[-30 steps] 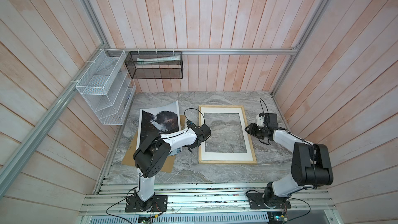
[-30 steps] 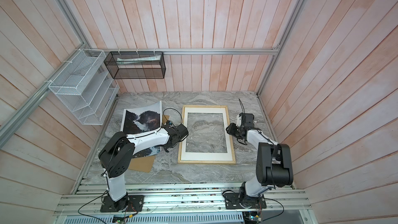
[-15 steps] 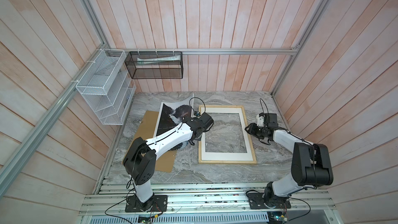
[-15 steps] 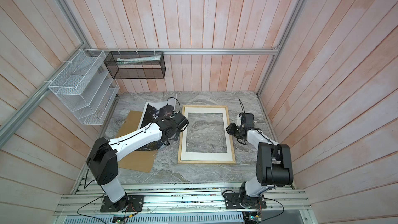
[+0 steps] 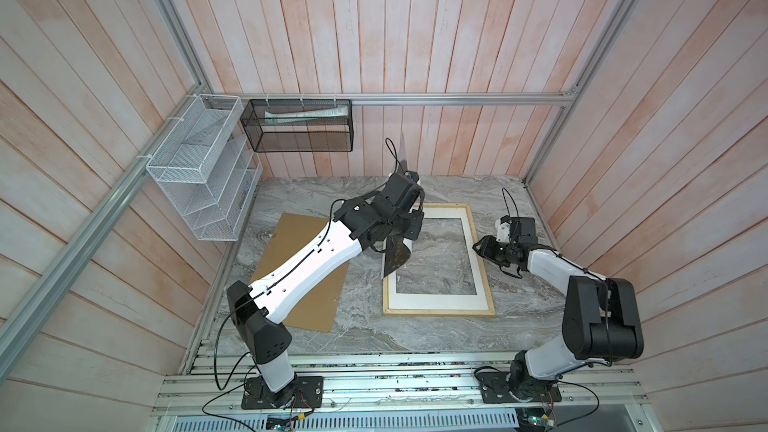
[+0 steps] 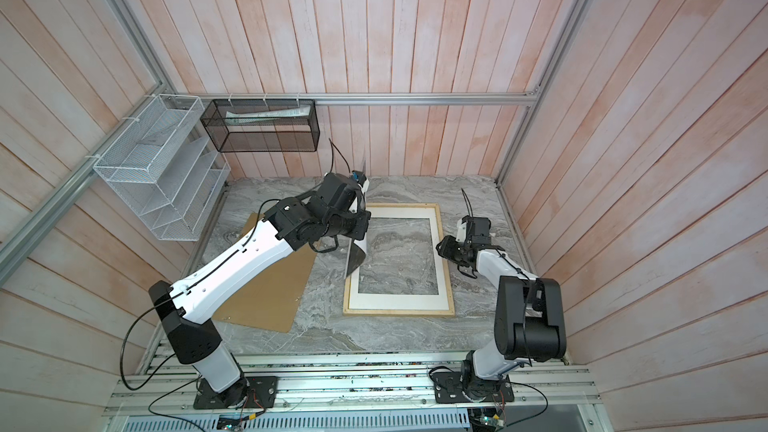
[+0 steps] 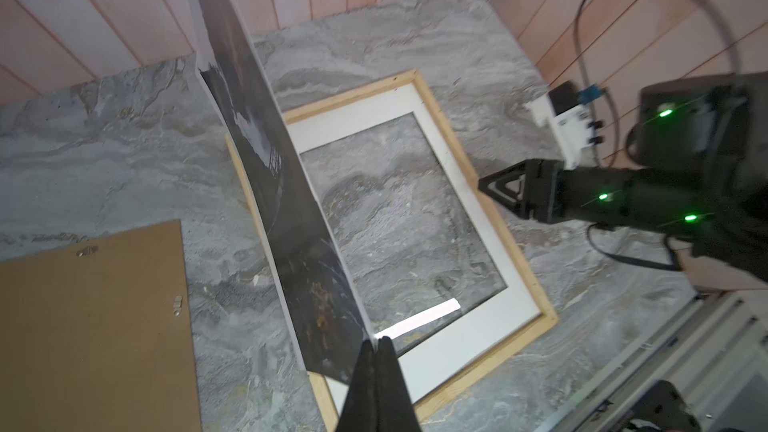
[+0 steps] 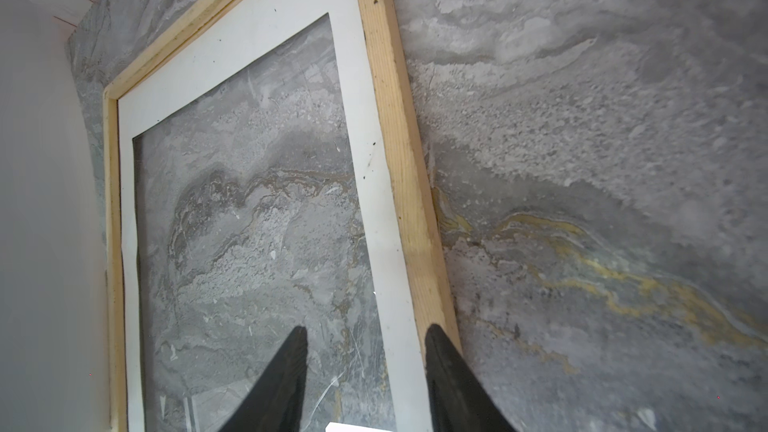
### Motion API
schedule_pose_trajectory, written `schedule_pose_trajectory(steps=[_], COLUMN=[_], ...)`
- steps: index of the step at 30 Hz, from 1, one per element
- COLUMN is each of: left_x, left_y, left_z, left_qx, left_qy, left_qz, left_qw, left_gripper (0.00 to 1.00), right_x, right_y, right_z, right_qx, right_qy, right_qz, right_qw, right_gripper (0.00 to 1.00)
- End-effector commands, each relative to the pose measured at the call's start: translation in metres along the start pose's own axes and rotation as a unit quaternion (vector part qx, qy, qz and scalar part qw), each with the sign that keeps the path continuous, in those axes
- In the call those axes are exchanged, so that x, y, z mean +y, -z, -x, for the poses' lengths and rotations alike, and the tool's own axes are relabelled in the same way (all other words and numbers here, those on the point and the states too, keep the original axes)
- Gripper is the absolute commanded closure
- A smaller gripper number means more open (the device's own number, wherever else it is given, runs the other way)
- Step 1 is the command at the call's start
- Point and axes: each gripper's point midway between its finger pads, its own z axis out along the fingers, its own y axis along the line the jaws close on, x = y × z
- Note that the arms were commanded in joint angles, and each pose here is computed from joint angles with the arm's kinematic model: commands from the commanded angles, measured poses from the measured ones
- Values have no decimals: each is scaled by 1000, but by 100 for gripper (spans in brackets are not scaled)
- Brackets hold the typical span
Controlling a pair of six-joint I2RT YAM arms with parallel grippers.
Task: Put the photo into the frame
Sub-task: 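Lift the waterfall photo with the left gripper and carry it over the frame, then lower the photo onto the frame with the left gripper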
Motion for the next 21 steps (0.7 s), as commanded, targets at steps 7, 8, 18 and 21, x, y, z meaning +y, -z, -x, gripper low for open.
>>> schedule_pose_trajectory(steps=[7,8,18,21], left_x=[-9,-3,72,92], left_y=[10,3,-22,-22], left_z=[42,34,-67,-101], left_qx=[-61,-53,9,31], left_qy=[11,16,91,111], left_qz=[-61,-65,-69,-50], left_qw=[996,996,993,992], left_gripper=[97,98,97,97], right_x=[12,10,7,8], right_y=[18,19,21,21], right_z=[9,8,7,7], right_qx=[-16,-16,-14,-13], right_qy=[9,10,8,6], right_qz=[6,3,-2,1], right_qw=[1000,1000,1000,1000], right_gripper=[52,52,51,51])
